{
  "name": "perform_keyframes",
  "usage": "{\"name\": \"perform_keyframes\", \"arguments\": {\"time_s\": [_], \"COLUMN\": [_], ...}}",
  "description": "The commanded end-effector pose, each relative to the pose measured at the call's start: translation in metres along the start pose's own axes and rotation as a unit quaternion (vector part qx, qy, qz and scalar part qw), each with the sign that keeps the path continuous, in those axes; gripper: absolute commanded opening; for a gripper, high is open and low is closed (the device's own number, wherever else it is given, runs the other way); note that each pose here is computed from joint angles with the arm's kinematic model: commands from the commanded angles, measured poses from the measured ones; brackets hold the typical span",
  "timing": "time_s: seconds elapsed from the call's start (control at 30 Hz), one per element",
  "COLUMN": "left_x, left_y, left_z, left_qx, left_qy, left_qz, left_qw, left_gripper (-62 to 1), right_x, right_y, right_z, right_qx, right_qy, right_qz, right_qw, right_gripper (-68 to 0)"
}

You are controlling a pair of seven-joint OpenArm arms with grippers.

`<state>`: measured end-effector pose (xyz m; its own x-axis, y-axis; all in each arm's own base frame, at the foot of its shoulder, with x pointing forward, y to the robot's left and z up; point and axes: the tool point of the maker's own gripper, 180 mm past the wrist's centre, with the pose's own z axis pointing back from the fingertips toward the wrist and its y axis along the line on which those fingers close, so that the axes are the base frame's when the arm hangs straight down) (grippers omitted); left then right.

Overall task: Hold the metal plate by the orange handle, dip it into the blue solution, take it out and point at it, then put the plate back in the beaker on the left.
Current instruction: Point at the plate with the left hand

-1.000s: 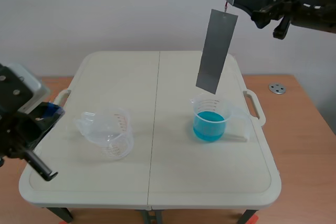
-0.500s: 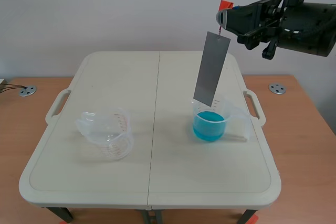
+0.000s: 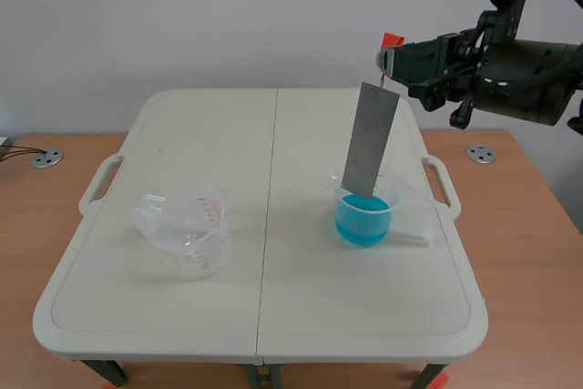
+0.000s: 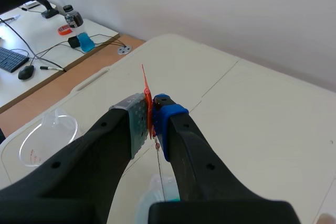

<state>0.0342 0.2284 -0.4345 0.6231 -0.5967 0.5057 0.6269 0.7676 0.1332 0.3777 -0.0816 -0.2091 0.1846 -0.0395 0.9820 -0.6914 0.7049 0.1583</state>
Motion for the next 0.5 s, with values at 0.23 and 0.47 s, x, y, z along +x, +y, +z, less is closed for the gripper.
{"name": "perform_keyframes", "arguments": {"time_s": [0.23, 0.47], "left_x": [-0.015, -0.028], "left_y": [-0.020, -0.041], "left_z": [-0.019, -0.025], "left_qx": [-0.030, -0.054], "left_qy": [0.010, 0.025], "left_qz": [0.015, 0.029], "left_qw": [0.9994, 0.9978], "left_gripper": [-57.5, -57.5], "right_x": [-0.002, -0.015], "right_y": [-0.010, -0.010], "right_z": [0.001, 0.002], "right_qx": [-0.006, -0.012], "right_qy": [-0.012, -0.001], "right_qz": [-0.017, -0.025], "right_qw": [0.9998, 0.9996], "right_gripper": [-66.2, -66.2]}}
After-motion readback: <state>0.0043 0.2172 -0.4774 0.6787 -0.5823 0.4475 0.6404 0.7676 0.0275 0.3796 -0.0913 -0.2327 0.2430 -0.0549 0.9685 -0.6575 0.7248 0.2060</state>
